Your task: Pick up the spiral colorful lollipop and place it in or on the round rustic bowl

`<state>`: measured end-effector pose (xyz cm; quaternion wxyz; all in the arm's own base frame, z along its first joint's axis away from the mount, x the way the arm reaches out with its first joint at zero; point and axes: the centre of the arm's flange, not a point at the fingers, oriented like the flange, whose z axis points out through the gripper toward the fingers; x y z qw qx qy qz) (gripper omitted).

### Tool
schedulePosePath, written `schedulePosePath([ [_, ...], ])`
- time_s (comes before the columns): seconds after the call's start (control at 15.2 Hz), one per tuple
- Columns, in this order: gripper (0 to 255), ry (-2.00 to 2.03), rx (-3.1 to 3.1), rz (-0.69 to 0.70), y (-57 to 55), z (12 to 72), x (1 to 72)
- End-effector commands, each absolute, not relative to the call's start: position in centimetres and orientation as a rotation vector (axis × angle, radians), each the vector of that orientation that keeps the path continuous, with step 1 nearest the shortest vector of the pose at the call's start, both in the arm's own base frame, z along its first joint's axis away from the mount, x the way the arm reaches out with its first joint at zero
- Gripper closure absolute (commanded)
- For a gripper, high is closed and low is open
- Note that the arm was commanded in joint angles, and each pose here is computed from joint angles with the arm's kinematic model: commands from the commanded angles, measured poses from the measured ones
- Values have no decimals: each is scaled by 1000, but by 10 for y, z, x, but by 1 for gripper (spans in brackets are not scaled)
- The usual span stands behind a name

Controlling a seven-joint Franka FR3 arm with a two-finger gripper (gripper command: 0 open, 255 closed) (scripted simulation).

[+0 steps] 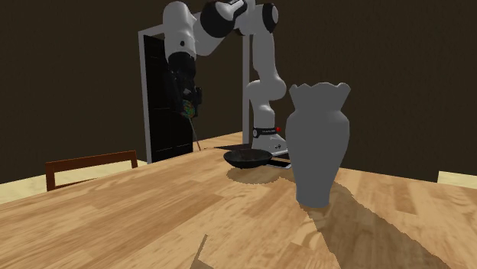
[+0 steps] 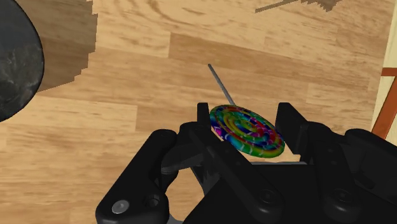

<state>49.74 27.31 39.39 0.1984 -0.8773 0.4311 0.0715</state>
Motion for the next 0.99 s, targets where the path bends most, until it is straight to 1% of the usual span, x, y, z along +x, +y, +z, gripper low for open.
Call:
schedulePosePath([
  [0.0, 255, 1206, -2455, 201, 273, 403, 497],
  [0.92, 255, 1206, -2455, 201, 208, 430, 326],
])
